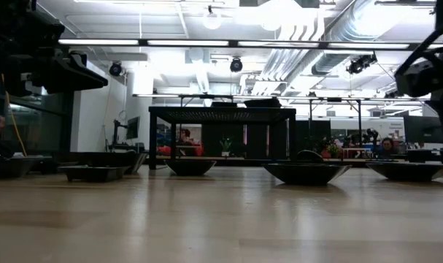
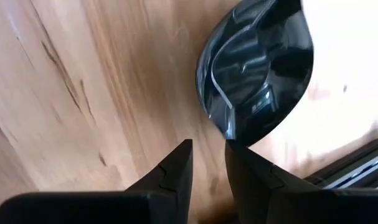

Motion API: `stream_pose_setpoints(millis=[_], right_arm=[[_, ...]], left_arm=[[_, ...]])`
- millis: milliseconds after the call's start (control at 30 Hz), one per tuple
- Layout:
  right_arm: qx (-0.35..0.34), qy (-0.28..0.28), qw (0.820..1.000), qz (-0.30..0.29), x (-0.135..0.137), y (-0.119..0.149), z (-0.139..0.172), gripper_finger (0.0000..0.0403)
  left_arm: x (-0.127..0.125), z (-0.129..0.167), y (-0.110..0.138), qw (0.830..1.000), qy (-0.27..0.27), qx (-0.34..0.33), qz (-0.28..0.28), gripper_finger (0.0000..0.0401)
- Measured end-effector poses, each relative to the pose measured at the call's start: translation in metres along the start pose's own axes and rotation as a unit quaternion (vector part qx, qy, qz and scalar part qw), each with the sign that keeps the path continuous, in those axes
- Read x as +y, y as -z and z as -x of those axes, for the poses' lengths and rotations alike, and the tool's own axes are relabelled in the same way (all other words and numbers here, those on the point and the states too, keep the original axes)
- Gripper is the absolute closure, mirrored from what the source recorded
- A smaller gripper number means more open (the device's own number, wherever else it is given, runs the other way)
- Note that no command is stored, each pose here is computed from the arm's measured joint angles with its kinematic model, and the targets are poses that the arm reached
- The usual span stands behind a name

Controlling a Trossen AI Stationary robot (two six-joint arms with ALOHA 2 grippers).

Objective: Pick & Place Mini shaped plates
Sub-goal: Put the black leaf-shaped plate on the shelf

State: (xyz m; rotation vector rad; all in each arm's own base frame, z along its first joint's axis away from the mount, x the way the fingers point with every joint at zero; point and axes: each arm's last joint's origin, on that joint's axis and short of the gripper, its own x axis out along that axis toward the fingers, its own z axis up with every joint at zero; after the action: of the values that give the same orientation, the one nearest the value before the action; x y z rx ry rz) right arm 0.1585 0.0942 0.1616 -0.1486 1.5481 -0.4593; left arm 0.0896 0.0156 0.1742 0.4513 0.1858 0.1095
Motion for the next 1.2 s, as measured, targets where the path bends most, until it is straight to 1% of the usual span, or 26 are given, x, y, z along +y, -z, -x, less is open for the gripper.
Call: stream_pose_setpoints(millis=[67, 167, 467, 633, 1033, 1200], right_arm=[[-0.014, 0.011, 1.0, 0.014, 0.0, 0.0, 0.0, 0.0314], [-0.021, 0.013, 1.0, 0.017, -0.001, -0.002, 0.0, 0.0314], [-0.016, 0.006, 1.0, -0.007, -0.005, -0.009, -0.003, 0.0314], [-0.003, 0.007, 1.0, -0.002, -0.001, -0.011, -0.007, 0.0314], [-0.012, 0.005, 1.0, 0.016, 0.0, -0.013, -0.008, 0.0314], [0.001, -0.004, 1.0, 0.004, 0.003, -0.019, -0.015, 0.0314]], left_arm=[[0.0, 0.0, 0.0, 1.0, 0.0, 0.0, 0.0, 0.0321], [0.0, 0.0, 0.0, 1.0, 0.0, 0.0, 0.0, 0.0321], [0.0, 0.0, 0.0, 1.0, 0.0, 0.0, 0.0, 0.0321], [0.0, 0.0, 0.0, 1.0, 0.0, 0.0, 0.0, 0.0321], [0.0, 0.0, 0.0, 1.0, 0.0, 0.0, 0.0, 0.0321], [0.0, 0.0, 0.0, 1.0, 0.0, 0.0, 0.0, 0.0321]])
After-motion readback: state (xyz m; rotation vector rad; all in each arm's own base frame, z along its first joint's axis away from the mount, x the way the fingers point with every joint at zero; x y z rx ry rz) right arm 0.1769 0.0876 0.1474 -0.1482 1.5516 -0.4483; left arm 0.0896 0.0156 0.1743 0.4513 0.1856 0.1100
